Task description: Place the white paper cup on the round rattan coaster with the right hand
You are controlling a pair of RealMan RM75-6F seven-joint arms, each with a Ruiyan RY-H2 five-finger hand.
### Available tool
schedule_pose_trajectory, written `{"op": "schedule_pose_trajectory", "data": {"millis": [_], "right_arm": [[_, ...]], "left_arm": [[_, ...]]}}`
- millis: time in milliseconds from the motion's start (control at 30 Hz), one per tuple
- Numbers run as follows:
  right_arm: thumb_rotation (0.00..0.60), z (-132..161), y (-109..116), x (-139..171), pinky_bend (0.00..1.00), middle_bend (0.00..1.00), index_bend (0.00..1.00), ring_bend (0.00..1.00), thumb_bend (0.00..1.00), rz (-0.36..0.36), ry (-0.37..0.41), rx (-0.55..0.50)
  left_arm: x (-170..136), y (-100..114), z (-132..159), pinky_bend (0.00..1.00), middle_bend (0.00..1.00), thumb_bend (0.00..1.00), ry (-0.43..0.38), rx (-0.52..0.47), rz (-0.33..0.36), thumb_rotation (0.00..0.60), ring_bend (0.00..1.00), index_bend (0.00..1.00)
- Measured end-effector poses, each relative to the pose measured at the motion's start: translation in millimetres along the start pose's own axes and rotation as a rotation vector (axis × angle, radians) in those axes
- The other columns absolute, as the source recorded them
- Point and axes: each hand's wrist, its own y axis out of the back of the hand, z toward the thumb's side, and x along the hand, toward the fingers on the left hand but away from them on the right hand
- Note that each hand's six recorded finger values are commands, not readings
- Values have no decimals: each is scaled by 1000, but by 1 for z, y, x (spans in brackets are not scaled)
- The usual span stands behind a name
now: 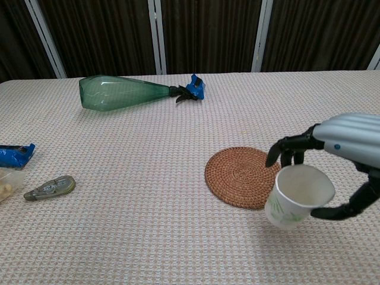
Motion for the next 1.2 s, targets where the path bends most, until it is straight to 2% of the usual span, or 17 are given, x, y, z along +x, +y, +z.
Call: {"op": "schedule_pose_trajectory", "data": {"millis": [133, 300, 600, 733, 1000, 1067, 1133, 1200], "right_arm": [[600, -15, 18, -17, 277, 376, 271, 353, 151, -50, -56, -35], [600, -29, 29, -39, 277, 376, 270, 351, 153, -70, -120, -62], [600, -47, 17, -80, 277, 377, 271, 351, 158, -40, -227, -65], [600, -41, 12, -91, 277, 376, 271, 350, 161, -29, -227, -58], [600, -31, 9, -94, 277, 376, 267, 345, 161, -19, -214, -59], [600, -28, 8, -94, 277, 356, 233, 322, 116, -18, -211, -68], [600, -25, 7, -95, 275, 238, 106, 252, 21, -13, -204, -58], [600, -24, 6, -95, 272, 147, 25, 211, 0, -6, -200, -42]], "left_arm": [[1, 0, 0, 0, 0, 0, 0, -1, -2, 600, 0, 0], [2, -1, 0, 0, 0, 0, 4, 0, -6, 600, 0, 0], [5, -3, -6, 0, 0, 0, 26, -1, -18, 600, 0, 0], [7, -7, -7, 0, 0, 0, 31, 6, -31, 600, 0, 0], [9, -10, -7, 0, 0, 0, 36, 15, -38, 600, 0, 0], [9, -11, -7, 0, 0, 0, 38, 16, -40, 600, 0, 0], [9, -11, -7, 0, 0, 0, 39, 18, -41, 600, 0, 0], [9, -11, -7, 0, 0, 0, 38, 18, -41, 600, 0, 0]]}}
